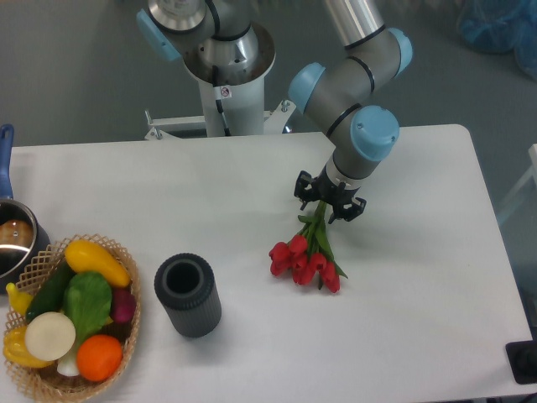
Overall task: Pick up the flowers from the table
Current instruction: 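Close the gripper around the green tulip stems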
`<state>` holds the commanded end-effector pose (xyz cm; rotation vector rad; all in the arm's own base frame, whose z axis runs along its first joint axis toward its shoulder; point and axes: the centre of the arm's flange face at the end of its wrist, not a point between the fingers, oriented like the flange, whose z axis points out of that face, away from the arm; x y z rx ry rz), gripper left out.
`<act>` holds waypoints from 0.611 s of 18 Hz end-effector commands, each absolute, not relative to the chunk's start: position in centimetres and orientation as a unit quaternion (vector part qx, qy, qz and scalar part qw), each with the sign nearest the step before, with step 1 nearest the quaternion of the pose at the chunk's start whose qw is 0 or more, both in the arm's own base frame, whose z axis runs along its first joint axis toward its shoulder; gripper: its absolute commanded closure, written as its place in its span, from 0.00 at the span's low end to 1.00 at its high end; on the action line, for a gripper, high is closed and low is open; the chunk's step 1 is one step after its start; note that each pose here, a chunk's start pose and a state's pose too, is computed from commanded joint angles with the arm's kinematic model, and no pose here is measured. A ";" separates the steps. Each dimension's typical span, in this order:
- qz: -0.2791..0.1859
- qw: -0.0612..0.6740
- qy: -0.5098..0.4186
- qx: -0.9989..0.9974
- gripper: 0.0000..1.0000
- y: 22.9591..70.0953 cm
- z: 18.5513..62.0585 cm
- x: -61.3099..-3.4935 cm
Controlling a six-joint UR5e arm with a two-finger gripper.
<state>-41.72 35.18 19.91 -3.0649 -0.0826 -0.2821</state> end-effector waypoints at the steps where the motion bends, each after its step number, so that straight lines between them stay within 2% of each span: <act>1: -0.092 0.031 -0.028 -0.995 0.57 35.2 19.9 -41.7; 6: -0.091 0.030 -0.028 -0.995 0.57 35.2 19.9 -41.8; 7: -0.092 0.030 -0.028 -0.995 0.60 35.2 19.8 -41.8; 11: -0.091 0.030 -0.028 -0.995 0.62 35.2 19.8 -41.9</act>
